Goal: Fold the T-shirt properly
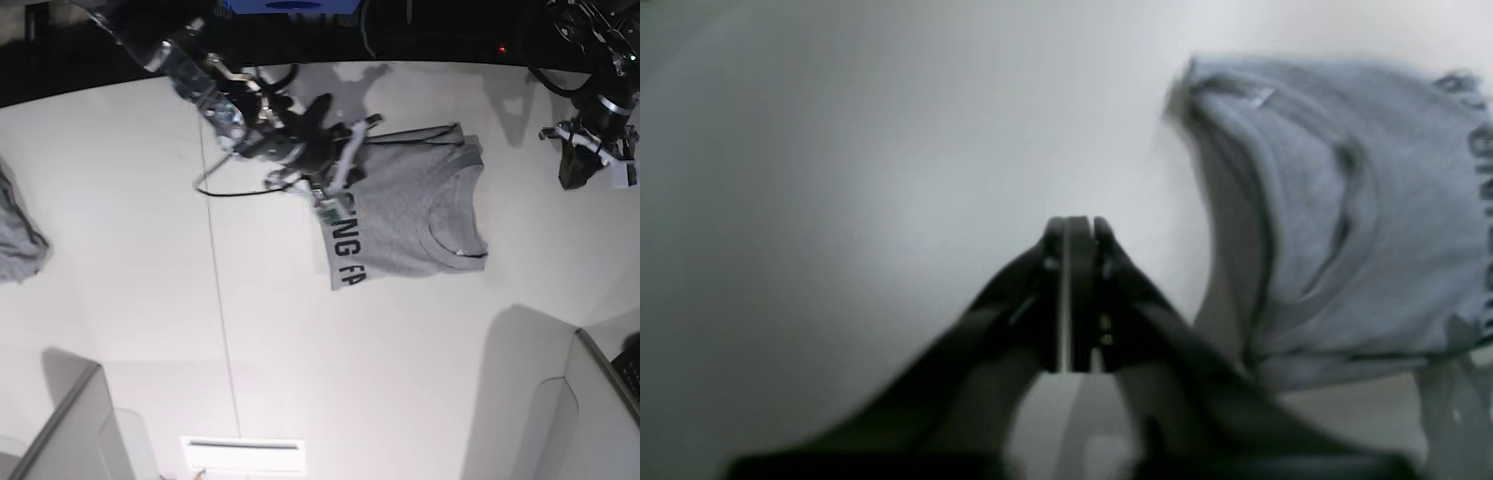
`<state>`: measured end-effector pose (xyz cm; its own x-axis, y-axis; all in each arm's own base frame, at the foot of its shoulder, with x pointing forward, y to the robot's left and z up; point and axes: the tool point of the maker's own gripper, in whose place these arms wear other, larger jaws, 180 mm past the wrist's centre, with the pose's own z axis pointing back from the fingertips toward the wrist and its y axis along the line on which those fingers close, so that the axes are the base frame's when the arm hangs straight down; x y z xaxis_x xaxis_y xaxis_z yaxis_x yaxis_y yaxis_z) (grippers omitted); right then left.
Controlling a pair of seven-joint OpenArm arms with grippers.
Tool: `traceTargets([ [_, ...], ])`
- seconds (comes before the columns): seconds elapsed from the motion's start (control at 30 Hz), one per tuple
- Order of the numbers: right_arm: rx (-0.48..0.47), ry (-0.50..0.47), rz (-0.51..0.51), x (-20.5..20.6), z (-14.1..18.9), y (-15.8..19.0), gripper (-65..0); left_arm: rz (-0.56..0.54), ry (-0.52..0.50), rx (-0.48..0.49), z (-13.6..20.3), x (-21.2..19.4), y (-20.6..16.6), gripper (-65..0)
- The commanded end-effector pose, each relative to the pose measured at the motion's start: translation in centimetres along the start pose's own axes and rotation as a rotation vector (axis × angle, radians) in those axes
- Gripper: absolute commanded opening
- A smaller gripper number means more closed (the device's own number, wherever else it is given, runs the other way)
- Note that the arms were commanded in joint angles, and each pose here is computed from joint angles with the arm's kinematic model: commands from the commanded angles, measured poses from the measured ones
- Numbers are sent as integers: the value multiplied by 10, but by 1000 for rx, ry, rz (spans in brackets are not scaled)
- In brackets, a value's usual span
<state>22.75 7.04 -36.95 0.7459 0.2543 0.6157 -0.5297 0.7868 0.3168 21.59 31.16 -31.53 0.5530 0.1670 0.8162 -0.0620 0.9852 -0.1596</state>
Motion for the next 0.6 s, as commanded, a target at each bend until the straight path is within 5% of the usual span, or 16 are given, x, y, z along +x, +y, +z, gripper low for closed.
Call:
traceTargets([
  [0.0,7,-49,-7,11,8,0,-650,-1,-42,-22,-2,12,-3,-439],
  [0.13,-25,-56,-50,-2,25,-14,-650,105,-52,-56,-23,4,-13,-169],
  [0.23,-29,-44,-67,-11,28,-15,-650,151,-27,-122,-44,-5,-31,-56],
  [0.43,-26,-29,-71,-16,27,-13,-650,162,70,-281,-78,-27,-82,-49],
  [0.57,-23,-25,-77,-20,27,-12,-650,269,159,-281,-95,-51,-91,-49],
])
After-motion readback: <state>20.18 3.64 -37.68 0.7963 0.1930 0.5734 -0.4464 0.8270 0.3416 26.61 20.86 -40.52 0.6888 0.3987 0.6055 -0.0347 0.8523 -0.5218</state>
